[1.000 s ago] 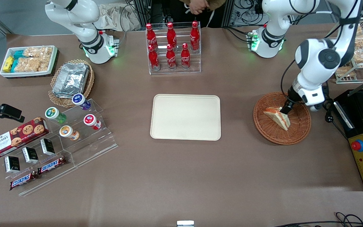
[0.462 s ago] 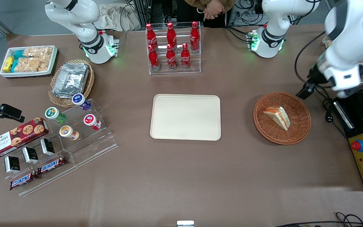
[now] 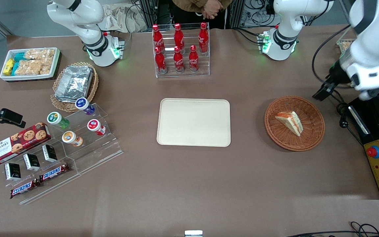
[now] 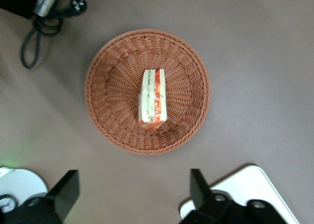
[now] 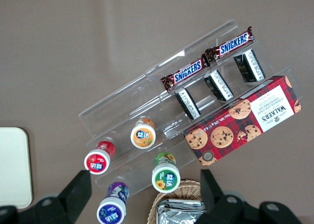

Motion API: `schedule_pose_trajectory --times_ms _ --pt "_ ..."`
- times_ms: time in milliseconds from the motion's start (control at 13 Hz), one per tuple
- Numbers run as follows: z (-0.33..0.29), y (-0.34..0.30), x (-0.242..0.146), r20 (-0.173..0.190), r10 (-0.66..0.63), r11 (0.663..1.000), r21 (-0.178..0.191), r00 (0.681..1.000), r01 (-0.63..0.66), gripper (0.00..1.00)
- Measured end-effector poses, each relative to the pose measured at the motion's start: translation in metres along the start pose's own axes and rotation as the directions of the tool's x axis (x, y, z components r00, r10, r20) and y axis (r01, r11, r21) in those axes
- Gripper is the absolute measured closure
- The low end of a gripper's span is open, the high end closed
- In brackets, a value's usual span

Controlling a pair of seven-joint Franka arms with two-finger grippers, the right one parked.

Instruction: Place sandwich from basket to tray

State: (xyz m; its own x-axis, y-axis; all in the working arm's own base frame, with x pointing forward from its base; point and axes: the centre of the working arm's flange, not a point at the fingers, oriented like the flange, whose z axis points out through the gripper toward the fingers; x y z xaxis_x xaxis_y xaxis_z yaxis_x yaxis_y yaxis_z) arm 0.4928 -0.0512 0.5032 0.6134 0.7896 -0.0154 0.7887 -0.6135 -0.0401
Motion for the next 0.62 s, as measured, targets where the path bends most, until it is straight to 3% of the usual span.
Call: schedule_pose_trajectory --times_ms 154,385,615 --pt "0.059 0.002 0.004 -0.007 -0.044 0.999 -0.022 0.999 0.043 0.00" --pt "0.112 0.009 0.008 -0.003 -0.070 0.997 -0.024 0.998 0.070 0.00" --pt "0.166 0.006 0.006 -0.017 -0.095 0.994 -0.057 0.995 0.094 0.00"
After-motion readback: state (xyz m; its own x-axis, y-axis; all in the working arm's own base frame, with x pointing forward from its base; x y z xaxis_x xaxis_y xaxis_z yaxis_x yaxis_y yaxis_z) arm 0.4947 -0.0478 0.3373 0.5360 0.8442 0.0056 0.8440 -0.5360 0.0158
